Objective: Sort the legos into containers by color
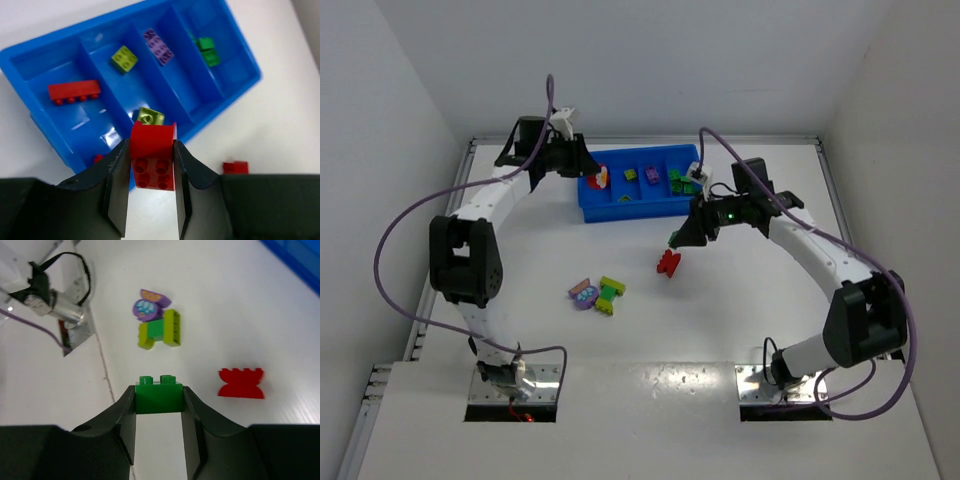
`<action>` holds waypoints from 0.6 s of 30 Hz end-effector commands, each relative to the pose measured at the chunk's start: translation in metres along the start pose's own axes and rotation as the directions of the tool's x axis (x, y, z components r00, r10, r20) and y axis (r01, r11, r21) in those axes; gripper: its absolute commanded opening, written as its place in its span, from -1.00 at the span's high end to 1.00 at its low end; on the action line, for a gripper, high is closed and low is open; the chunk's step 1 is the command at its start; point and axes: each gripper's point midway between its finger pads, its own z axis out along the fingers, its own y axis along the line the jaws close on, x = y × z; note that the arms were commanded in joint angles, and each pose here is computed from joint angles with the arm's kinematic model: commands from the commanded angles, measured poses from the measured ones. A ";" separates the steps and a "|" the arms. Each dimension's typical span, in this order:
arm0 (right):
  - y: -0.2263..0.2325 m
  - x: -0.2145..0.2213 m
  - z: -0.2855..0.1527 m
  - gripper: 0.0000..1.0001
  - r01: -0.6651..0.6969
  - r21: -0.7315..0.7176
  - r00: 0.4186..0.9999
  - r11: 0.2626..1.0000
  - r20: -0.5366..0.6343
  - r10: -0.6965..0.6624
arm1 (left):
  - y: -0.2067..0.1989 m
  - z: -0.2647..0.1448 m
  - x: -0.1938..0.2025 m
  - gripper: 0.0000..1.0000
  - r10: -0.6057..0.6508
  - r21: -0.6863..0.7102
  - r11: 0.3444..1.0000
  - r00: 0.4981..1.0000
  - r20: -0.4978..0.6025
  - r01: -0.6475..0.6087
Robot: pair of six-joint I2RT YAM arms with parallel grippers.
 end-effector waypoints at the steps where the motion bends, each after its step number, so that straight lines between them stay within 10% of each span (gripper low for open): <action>1: -0.015 -0.011 -0.016 1.00 0.063 0.109 0.997 0.992 0.031 -0.066 | 0.018 0.018 -0.028 0.97 0.053 -0.095 0.994 0.997 0.048 -0.048; 5: -0.025 -0.018 -0.027 1.00 0.067 0.205 0.996 0.976 0.047 -0.078 | 0.032 0.037 -0.024 0.87 0.062 -0.126 0.990 0.998 0.026 -0.058; 11: -0.064 -0.032 -0.045 1.00 0.046 0.426 0.993 0.904 0.077 -0.087 | 0.029 0.057 -0.024 0.05 0.102 -0.151 0.984 0.995 0.008 -0.100; 18: -0.121 -0.062 -0.049 1.00 0.031 0.573 0.988 0.819 0.105 -0.110 | -0.008 0.010 -0.080 -0.44 0.146 -0.176 0.977 0.978 0.146 -0.119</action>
